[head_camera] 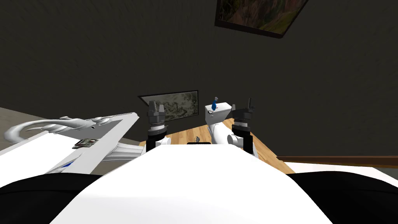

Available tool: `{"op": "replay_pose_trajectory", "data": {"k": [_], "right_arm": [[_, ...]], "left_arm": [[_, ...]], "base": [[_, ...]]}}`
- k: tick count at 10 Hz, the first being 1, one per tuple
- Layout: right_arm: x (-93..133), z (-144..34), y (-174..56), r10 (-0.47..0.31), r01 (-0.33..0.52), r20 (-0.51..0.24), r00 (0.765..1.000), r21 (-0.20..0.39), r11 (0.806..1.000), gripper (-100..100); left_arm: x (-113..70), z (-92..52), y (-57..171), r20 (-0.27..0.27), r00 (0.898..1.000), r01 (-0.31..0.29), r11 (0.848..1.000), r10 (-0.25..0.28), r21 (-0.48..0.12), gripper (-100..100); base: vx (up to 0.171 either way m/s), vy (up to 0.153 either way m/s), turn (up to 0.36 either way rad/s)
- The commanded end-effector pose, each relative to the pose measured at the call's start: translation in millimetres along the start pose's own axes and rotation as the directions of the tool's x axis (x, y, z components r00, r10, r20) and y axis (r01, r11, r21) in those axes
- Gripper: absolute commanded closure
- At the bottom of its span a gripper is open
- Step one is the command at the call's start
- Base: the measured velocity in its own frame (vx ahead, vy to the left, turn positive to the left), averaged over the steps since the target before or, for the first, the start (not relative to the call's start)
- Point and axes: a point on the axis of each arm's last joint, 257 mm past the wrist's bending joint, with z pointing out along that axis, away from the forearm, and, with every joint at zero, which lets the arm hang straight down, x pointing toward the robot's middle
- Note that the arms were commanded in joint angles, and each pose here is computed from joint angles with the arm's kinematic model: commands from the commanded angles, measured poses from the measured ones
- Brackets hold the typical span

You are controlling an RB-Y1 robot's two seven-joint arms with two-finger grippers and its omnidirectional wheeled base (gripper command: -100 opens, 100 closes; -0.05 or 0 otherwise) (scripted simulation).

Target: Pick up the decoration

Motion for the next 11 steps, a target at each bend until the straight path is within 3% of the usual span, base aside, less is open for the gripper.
{"op": "replay_pose_trajectory", "data": {"k": [1,4,6,7,9,10,11], "right_arm": [[2,-1.9,-7,-0.067,0.068,-0.036,0.997,0.022,0.997,-100],[1,-8.0,-22,-0.208,0.213,-0.088,0.974,0.059,0.975,-100],[-2,-14.3,-34,-0.320,0.331,-0.127,0.939,0.083,0.940,-100],[-2,-14.3,-34,-0.325,0.337,-0.128,0.937,0.082,0.938,-100],[-8,-22.5,-48,-0.443,0.463,-0.171,0.880,0.103,0.880,-100],[-8,-22.5,-48,-0.452,0.472,-0.172,0.875,0.101,0.876,-100],[-12,-27.2,-56,-0.513,0.539,-0.197,0.835,0.109,0.835,-100]], "left_arm": [[0.0,0.0,0,0.000,1.000,0.000,1.000,0.000,0.000,0],[0.0,0.0,0,0.000,1.000,0.000,1.000,0.000,0.000,0],[0.0,0.0,0,0.000,1.000,0.000,1.000,0.000,0.000,0],[0.0,0.0,0,0.000,1.000,0.000,1.000,0.000,0.000,0],[0.0,0.0,0,0.000,1.000,0.000,1.000,0.000,0.000,0],[0.0,0.0,0,0.000,1.000,0.000,1.000,0.000,0.000,0],[0.0,0.0,0,0.000,1.000,0.000,1.000,0.000,0.000,0]], "base": [[0.003,-0.004,0.099],[0.007,-0.014,0.141],[0.008,-0.019,0.178],[0.004,-0.018,0.073],[0.007,-0.011,0.180],[0.006,-0.016,0.070],[0.003,-0.012,0.162]]}}
